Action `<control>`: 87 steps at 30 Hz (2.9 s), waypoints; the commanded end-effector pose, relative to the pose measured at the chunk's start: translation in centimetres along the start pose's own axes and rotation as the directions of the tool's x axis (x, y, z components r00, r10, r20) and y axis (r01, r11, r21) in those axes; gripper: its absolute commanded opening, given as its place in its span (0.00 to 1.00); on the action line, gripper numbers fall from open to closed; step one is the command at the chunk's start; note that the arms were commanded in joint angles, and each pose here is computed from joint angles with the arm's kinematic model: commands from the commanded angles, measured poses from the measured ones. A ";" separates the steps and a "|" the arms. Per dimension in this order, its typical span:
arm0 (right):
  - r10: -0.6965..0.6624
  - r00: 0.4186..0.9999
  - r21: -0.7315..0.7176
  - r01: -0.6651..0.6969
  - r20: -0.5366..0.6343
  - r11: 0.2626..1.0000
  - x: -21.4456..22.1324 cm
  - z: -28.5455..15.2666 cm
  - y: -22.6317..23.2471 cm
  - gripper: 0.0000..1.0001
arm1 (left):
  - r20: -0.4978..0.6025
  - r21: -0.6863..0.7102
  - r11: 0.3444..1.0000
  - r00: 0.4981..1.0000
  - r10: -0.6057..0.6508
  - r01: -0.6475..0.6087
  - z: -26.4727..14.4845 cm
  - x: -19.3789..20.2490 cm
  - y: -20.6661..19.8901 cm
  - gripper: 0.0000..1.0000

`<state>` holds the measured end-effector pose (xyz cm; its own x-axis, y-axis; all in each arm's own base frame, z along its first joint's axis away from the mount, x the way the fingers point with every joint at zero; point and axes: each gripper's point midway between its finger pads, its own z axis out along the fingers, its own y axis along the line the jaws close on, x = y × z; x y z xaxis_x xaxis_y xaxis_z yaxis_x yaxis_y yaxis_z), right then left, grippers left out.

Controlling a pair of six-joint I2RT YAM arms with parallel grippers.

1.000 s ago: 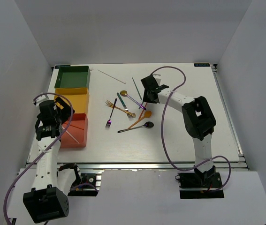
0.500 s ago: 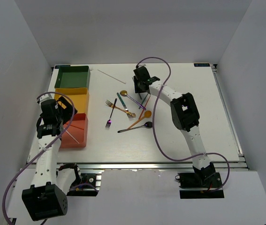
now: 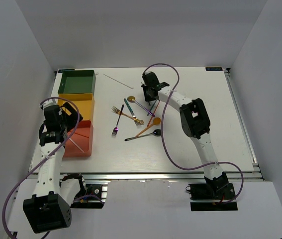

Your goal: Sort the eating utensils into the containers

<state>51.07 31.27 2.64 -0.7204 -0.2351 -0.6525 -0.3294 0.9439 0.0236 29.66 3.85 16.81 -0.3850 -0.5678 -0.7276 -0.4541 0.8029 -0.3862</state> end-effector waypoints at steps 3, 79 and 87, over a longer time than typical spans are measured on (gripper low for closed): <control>0.002 0.997 -0.047 -0.006 -0.074 0.999 2.6 0.6 0.7 0.03 | 0.009 0.052 0.999 1.000 0.010 -0.011 -0.1 -0.3 -1.0 0.98; 0.325 0.920 -0.654 -0.108 0.221 0.749 4.7 -29.3 7.7 0.70 | 0.257 -0.465 0.861 0.962 -0.092 0.207 -5.3 -0.5 6.9 0.00; 0.326 0.918 -0.623 -0.120 0.227 0.773 6.2 -28.9 6.1 0.71 | 0.154 -0.501 0.850 0.983 -0.097 0.162 -1.9 1.8 8.2 0.00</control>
<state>26.61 29.49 20.10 -0.6634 0.1393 -0.7352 -0.5347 0.5991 0.5960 23.68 8.65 14.40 -0.1874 -0.6130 -0.7675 -0.8453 0.4987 -0.1919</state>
